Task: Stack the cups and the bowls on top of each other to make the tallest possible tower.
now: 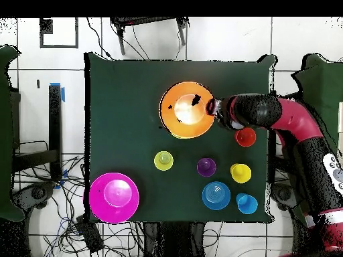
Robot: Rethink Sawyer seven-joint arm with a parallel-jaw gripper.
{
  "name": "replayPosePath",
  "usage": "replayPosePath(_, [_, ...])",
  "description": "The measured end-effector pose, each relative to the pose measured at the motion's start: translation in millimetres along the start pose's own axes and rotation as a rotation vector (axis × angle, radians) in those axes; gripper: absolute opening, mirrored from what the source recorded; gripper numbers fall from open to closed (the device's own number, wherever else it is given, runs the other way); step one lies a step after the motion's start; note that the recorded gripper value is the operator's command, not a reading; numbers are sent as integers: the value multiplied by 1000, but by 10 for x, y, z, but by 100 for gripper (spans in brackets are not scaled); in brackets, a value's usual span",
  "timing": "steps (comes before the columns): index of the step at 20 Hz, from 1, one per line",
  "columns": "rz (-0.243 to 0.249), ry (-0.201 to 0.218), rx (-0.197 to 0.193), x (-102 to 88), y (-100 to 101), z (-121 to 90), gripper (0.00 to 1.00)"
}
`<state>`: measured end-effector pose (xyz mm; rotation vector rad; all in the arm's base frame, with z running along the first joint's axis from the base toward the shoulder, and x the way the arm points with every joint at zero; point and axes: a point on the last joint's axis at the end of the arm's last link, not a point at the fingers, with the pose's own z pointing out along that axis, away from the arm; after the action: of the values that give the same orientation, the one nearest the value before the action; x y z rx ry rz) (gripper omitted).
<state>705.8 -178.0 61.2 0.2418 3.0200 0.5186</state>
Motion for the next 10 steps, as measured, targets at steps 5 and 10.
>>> replayPosePath(5, [-33, 6, 18, 1, 122, 65, 0])
replayPosePath(10, [-93, 13, 64, 11, 286, 139, 0])
